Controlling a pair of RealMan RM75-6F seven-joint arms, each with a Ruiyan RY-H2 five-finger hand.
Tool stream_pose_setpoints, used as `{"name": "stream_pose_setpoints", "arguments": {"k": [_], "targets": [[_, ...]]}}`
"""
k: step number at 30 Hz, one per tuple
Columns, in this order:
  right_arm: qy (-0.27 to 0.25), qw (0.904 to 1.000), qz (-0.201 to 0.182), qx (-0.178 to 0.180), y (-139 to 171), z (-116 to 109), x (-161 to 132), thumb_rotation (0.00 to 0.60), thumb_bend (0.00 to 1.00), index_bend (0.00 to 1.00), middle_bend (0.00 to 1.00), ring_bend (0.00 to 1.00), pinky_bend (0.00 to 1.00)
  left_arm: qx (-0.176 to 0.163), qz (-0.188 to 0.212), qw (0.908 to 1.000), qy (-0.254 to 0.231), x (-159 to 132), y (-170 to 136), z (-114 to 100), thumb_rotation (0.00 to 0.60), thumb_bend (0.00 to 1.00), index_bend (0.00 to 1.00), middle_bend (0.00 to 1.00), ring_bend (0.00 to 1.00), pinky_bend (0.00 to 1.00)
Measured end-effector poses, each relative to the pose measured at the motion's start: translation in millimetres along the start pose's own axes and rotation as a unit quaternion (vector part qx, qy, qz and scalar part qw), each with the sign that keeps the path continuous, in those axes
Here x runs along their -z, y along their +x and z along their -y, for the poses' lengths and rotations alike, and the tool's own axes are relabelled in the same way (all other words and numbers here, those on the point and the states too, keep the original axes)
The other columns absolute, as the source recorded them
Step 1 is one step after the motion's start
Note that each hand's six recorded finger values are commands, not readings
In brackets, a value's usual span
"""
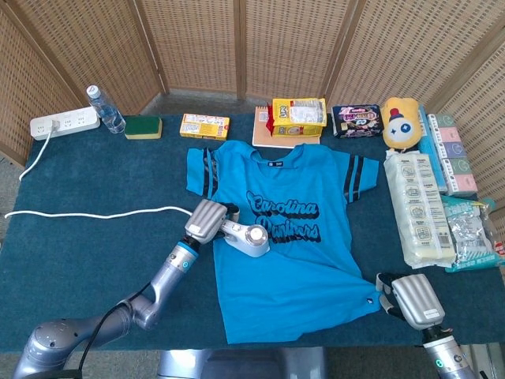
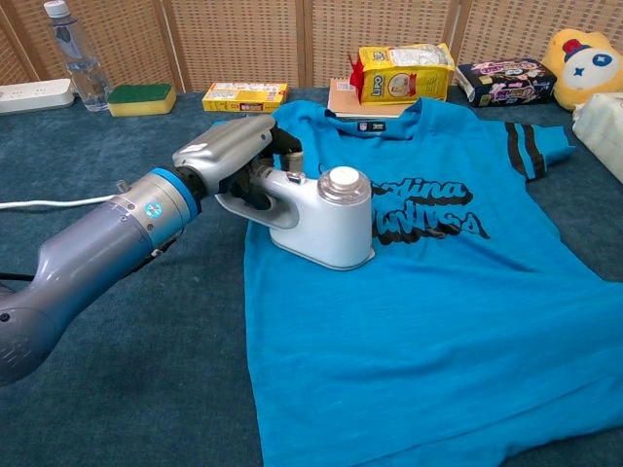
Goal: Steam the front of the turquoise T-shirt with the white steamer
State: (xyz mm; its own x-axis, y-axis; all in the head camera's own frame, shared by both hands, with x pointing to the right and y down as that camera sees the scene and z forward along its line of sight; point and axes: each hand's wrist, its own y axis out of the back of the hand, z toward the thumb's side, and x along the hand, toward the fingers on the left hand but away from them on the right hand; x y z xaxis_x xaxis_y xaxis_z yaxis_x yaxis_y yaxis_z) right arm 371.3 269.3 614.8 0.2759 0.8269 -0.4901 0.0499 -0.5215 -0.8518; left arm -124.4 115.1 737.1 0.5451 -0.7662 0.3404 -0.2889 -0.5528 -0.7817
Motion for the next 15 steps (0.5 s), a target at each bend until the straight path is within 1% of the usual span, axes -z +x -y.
{"name": "stream_pose_setpoints", "arguments": {"k": [4,15], "targets": [[0.0,1.0,0.001,0.001,0.6,-0.6,0.7,0.6,0.62,0.66,0.62,0.72,0.88,0.008,0.021,0.9997,-0.008,-17.7,-1.3,6.7,0.6,0.41,0.59,0.7,0.65,0.7],[-0.001,1.0,0.003,0.002,1.6,-0.9,2.6,0.6,0.62,0.66,0.62,0.72,0.88,0.028,0.058,0.9978,-0.017,-46.2,-8.4,19.5,0.6,0.41,0.59,0.7,0.65,0.7]]}}
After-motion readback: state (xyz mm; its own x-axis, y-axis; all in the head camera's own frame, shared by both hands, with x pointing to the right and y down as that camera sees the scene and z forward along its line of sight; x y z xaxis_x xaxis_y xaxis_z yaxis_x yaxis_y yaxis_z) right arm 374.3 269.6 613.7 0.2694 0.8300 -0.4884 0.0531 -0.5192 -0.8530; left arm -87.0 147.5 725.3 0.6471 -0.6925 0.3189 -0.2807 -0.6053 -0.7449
